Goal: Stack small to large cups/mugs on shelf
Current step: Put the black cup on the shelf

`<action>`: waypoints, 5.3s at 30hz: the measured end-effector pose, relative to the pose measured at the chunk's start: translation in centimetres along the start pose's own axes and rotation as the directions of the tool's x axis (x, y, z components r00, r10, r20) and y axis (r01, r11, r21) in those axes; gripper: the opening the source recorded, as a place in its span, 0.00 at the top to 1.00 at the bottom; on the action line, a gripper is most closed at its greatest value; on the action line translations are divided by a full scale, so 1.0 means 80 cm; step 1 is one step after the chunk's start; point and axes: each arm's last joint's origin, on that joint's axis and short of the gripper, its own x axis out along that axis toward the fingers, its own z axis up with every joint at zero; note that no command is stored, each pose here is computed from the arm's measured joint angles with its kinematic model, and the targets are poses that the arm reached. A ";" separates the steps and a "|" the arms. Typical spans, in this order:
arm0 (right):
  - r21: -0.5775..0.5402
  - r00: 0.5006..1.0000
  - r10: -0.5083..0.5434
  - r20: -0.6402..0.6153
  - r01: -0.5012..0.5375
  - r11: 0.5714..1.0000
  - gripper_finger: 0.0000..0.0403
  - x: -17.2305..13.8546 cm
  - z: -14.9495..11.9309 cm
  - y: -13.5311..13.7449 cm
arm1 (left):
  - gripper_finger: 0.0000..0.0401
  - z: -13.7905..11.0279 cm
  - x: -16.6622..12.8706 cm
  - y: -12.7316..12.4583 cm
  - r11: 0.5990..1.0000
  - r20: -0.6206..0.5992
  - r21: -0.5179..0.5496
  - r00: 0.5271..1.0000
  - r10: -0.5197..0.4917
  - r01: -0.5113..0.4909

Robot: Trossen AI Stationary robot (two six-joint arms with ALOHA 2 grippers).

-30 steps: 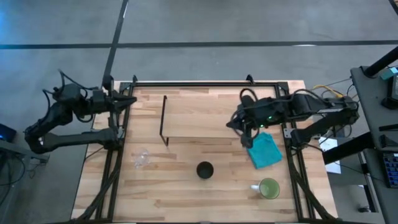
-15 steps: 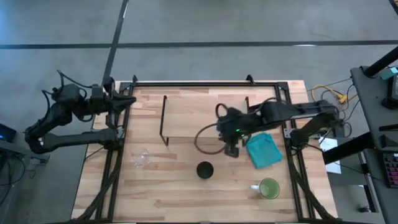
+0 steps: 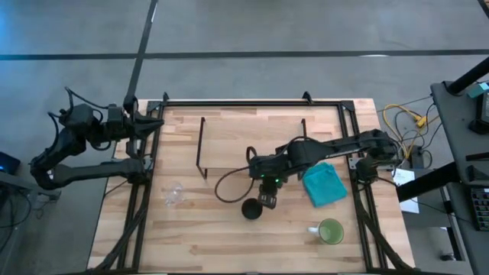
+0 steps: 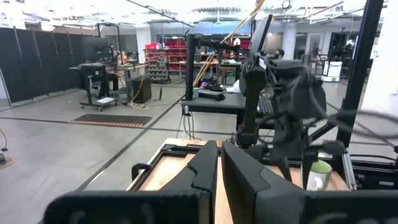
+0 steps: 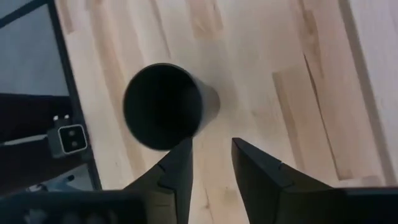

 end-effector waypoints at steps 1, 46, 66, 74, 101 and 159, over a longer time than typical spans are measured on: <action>0.019 1.000 0.003 -0.008 -0.003 1.000 0.75 0.004 0.001 0.000 | 0.97 0.000 -0.001 0.000 1.000 0.004 0.000 1.000 0.000 0.000; 0.154 0.993 -0.006 -0.120 0.024 0.988 0.81 0.077 0.004 0.008 | 0.97 0.003 -0.012 -0.001 1.000 0.047 0.006 0.999 -0.001 0.001; 0.163 0.998 -0.010 -0.056 0.019 0.986 0.98 0.042 0.016 0.019 | 0.97 0.005 -0.018 -0.002 1.000 0.067 0.008 0.998 -0.001 0.000; 0.151 0.985 -0.154 -0.077 0.164 0.975 0.98 -0.058 0.016 0.021 | 0.97 0.006 -0.018 -0.002 1.000 0.068 0.008 0.998 -0.001 0.000; 0.261 0.911 -0.362 0.199 0.307 0.915 0.98 -0.214 0.005 -0.095 | 0.97 0.005 -0.015 -0.002 1.000 0.065 0.008 0.998 0.000 0.000; 0.210 0.913 -0.401 0.081 0.377 0.902 0.79 -0.200 -0.052 -0.151 | 0.97 0.014 0.025 0.005 0.998 0.101 0.015 0.994 0.052 -0.054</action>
